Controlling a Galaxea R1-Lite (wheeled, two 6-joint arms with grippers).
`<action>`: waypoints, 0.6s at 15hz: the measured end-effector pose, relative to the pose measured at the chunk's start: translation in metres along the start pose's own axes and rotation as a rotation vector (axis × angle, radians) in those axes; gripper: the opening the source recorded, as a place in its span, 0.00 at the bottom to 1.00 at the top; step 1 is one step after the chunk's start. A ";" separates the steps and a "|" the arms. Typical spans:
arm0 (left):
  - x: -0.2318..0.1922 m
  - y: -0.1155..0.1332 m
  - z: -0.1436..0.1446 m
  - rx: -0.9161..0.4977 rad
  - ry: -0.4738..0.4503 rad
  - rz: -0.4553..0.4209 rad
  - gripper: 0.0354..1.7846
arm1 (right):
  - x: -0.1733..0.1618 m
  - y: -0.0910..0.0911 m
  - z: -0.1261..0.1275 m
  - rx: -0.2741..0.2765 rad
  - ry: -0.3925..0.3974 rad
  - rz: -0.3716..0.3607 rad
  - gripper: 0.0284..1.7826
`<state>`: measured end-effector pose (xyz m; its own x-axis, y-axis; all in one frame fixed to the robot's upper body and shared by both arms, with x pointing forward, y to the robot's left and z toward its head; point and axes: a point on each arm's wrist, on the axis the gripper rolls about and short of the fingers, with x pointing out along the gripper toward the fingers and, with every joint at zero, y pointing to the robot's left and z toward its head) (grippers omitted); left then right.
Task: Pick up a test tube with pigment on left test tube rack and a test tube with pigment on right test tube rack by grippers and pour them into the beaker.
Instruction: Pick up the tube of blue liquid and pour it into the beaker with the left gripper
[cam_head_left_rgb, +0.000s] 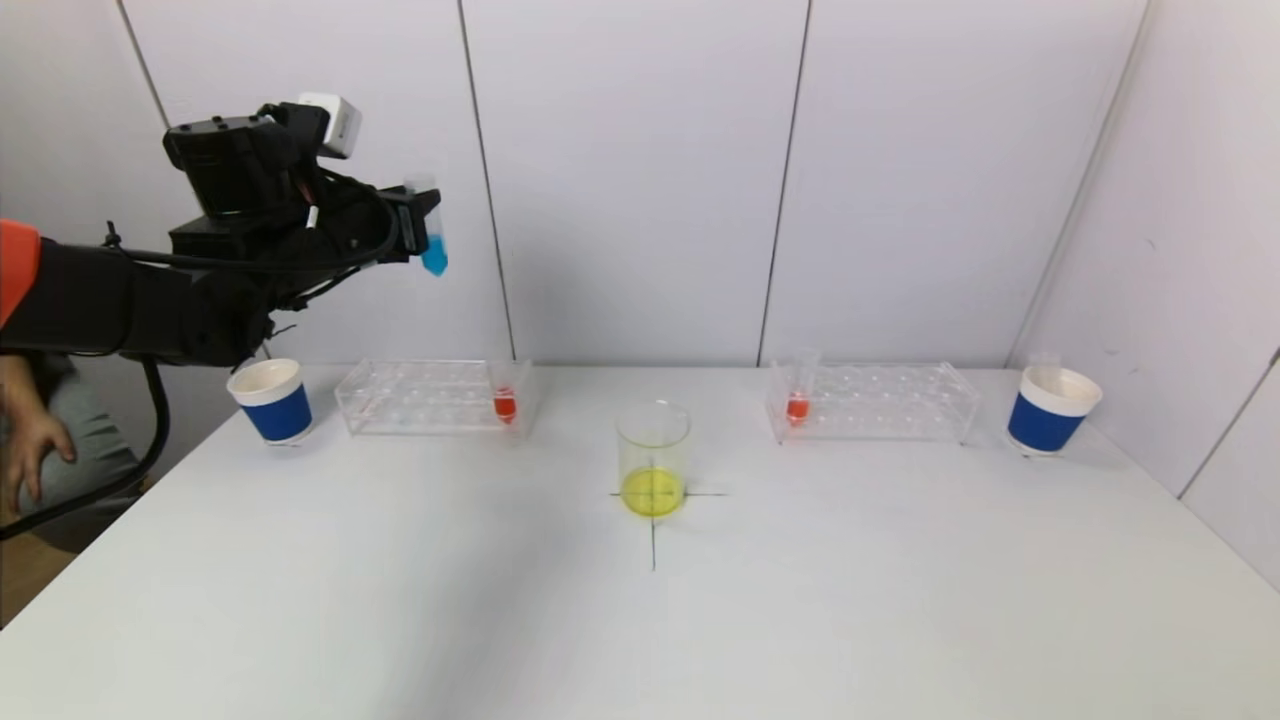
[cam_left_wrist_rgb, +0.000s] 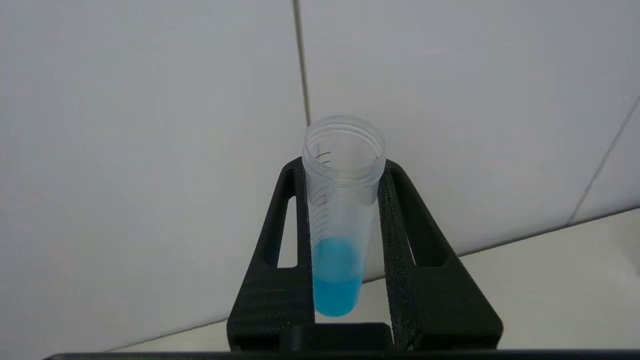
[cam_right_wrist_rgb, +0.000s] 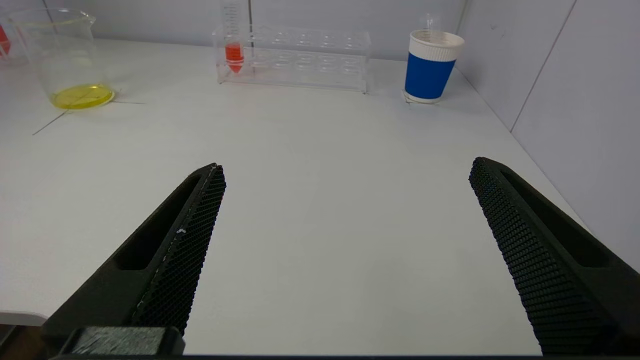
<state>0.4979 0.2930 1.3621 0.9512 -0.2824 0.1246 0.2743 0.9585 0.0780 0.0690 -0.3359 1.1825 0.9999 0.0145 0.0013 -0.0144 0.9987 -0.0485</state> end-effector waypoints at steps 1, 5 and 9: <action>0.002 -0.009 0.006 0.002 -0.010 -0.021 0.22 | 0.000 0.000 0.000 0.000 0.000 0.000 1.00; 0.007 -0.046 0.021 0.070 -0.043 -0.113 0.22 | 0.000 0.000 0.000 0.000 0.000 0.000 1.00; 0.009 -0.077 0.027 0.145 -0.074 -0.187 0.22 | 0.000 0.000 0.000 0.000 0.000 0.000 1.00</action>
<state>0.4810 0.2154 1.3842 0.8716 -0.4612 0.1662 0.4159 0.8751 0.2473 0.0690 -0.3359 1.1825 0.9999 0.0149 0.0013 -0.0148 0.9987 -0.0481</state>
